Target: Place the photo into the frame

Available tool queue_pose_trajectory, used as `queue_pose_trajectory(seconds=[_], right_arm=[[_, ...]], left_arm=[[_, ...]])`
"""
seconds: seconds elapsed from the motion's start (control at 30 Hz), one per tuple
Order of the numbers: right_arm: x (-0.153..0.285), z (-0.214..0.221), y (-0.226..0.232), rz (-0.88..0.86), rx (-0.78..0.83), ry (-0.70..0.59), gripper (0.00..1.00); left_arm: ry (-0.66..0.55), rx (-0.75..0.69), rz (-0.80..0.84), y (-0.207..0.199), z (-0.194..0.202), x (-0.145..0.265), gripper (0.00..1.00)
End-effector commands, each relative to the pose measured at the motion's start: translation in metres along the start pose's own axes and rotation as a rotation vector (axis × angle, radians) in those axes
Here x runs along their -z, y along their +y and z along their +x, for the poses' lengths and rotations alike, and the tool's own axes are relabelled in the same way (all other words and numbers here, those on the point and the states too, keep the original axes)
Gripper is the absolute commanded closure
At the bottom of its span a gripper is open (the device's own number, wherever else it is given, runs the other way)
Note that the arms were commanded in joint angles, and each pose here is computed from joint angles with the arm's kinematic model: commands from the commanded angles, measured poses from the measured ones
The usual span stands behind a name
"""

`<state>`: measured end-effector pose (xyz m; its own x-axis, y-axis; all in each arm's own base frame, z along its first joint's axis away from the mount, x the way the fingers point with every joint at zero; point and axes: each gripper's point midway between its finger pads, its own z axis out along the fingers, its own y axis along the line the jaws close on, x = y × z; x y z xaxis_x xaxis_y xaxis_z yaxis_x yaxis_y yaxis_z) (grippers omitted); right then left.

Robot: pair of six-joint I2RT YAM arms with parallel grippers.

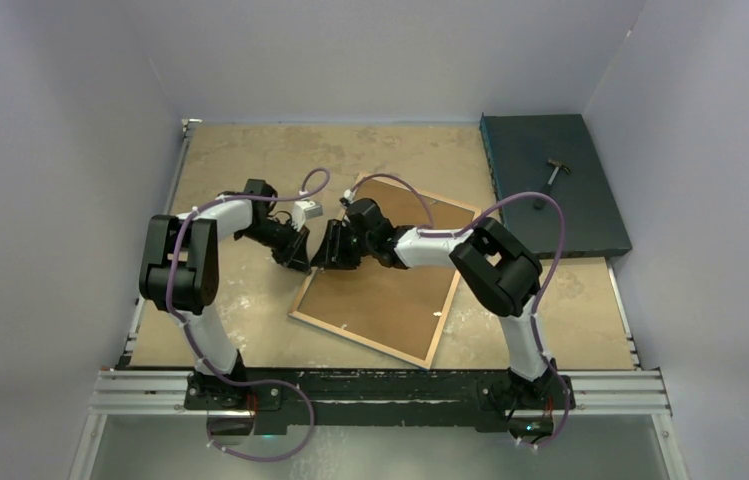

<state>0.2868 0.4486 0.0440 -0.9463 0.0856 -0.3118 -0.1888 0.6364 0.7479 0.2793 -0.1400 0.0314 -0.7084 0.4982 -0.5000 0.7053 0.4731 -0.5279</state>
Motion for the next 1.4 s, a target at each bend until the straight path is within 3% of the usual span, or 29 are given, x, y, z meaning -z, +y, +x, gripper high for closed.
queue_pose_trajectory(seconds=[0.0,0.37,0.7,1.0,1.17,1.37], right_arm=[[-0.031,0.026,-0.03,0.073,0.059,0.033,0.53],[-0.031,0.033,-0.004,-0.081,0.127,0.049,0.53],[-0.039,0.065,-0.025,-0.059,0.101,0.136,0.55],[0.015,-0.012,-0.016,-0.021,0.136,-0.052,0.61],[0.011,-0.021,-0.016,0.002,0.163,-0.064,0.79],[0.024,-0.036,-0.012,0.066,0.204,-0.113,0.74]], left_arm=[[0.032,-0.026,0.059,-0.011,0.008,-0.024,0.94],[0.033,-0.027,0.062,-0.012,0.008,-0.027,0.94],[0.04,-0.029,0.06,-0.012,0.01,-0.029,0.94],[0.025,-0.043,0.033,-0.012,0.001,-0.013,0.96],[0.015,-0.039,0.016,-0.01,-0.002,-0.007,0.96],[0.006,-0.035,0.005,-0.007,-0.004,-0.005,0.96]])
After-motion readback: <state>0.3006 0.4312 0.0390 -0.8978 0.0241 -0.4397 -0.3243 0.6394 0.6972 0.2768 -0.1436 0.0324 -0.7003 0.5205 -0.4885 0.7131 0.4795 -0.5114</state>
